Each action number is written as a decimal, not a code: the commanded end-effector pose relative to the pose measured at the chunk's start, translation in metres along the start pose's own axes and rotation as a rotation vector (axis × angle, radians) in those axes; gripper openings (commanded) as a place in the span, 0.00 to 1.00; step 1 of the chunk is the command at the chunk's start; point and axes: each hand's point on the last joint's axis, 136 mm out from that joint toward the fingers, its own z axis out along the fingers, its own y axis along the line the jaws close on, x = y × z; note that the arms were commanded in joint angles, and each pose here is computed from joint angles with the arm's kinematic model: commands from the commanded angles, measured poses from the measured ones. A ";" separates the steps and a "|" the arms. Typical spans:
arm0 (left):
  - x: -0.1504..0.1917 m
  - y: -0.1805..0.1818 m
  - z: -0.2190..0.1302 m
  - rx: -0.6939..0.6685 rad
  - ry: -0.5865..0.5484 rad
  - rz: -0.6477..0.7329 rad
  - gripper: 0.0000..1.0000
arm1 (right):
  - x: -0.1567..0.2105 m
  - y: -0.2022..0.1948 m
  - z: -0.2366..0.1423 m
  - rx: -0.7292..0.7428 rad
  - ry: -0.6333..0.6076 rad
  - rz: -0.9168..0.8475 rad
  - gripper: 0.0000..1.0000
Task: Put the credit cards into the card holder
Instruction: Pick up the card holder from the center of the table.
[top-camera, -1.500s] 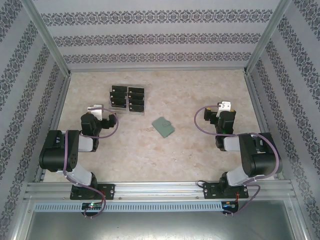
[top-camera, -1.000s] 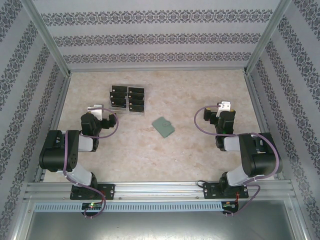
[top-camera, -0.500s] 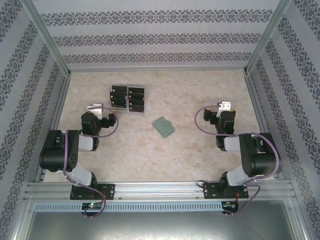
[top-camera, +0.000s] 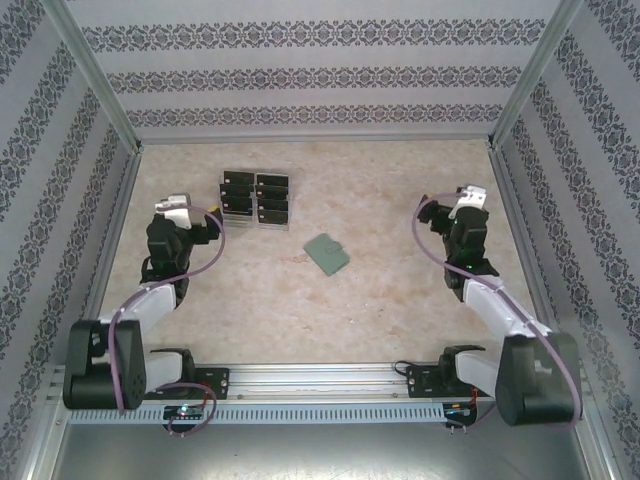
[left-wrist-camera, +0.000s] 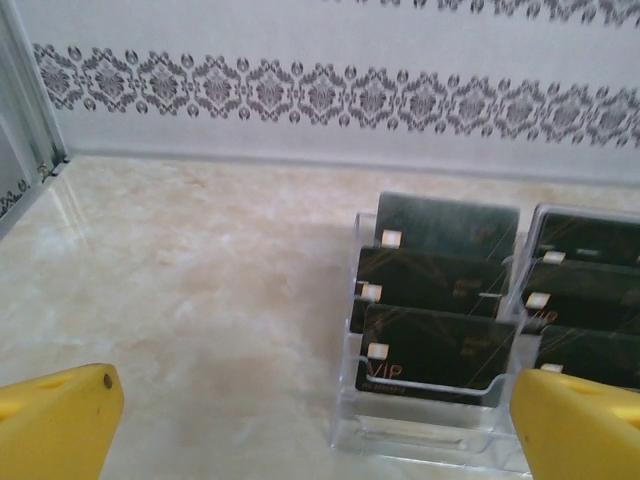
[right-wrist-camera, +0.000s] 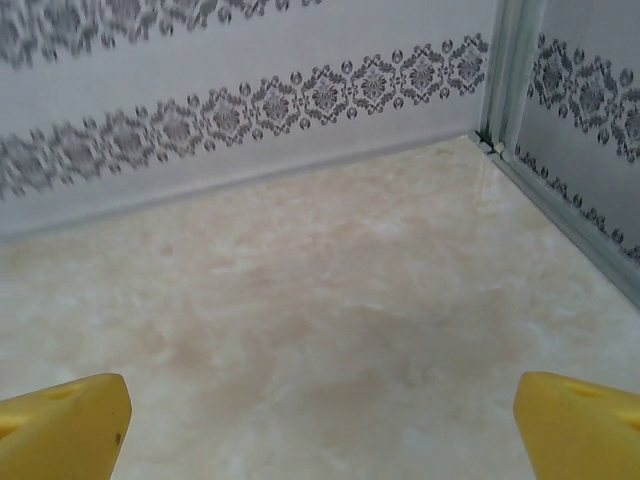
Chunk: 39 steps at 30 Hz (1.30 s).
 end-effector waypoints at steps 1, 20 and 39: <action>-0.004 -0.004 -0.016 -0.018 0.086 -0.171 1.00 | 0.017 0.002 -0.017 -0.024 0.169 0.222 0.98; 0.025 -0.084 -0.095 0.104 0.357 -0.444 1.00 | 0.153 0.192 -0.071 -0.387 0.844 -0.361 0.98; 0.053 -0.118 -0.037 0.116 0.557 -0.394 1.00 | 0.192 0.216 -0.022 -0.230 0.964 -0.751 0.64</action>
